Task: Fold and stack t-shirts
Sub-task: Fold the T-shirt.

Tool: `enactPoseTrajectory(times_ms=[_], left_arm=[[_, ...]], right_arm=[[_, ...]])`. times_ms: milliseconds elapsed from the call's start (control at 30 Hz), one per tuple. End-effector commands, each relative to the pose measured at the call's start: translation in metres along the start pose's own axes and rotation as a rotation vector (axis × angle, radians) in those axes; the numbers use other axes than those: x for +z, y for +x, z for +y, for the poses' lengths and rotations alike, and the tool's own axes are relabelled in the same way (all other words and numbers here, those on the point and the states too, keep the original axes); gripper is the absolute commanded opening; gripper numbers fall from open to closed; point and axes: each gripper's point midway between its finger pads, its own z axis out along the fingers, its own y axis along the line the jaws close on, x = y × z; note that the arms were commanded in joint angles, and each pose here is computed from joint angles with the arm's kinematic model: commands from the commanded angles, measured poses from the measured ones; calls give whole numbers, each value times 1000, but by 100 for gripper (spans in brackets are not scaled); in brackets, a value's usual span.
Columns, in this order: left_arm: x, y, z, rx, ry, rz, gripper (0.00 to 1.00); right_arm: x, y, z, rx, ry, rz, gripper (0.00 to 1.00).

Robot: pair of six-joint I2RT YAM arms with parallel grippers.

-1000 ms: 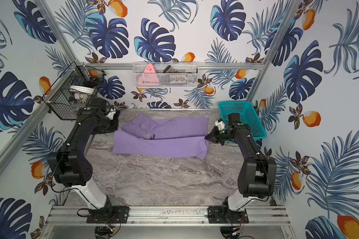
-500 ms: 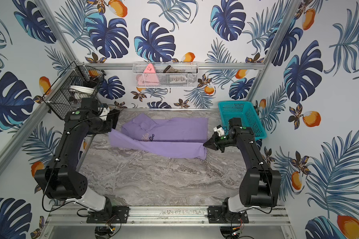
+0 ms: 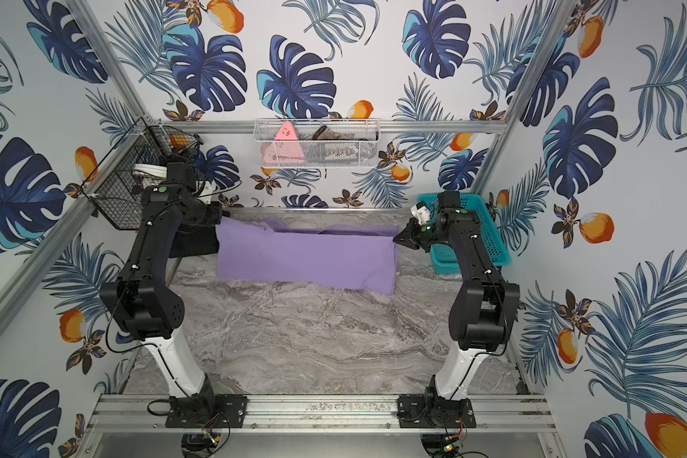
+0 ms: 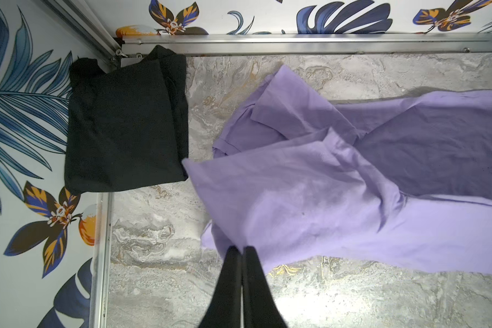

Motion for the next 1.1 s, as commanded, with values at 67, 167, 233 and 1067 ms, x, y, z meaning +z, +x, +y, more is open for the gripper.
enactPoseTrajectory(times_ms=[67,167,233,1067], left_arm=[[-23,23,-1,27,-9,3,0],[-40,34,-2,59,-15,3,0],[-53,39,-2,88,-16,-3,0],[-17,89,-7,181,35,128,0]], right_arm=[[-7,42,1,52,-13,65,0],[-14,66,6,91,-32,104,0],[-19,78,11,107,-46,122,0],[-4,127,-19,213,6,225,0]])
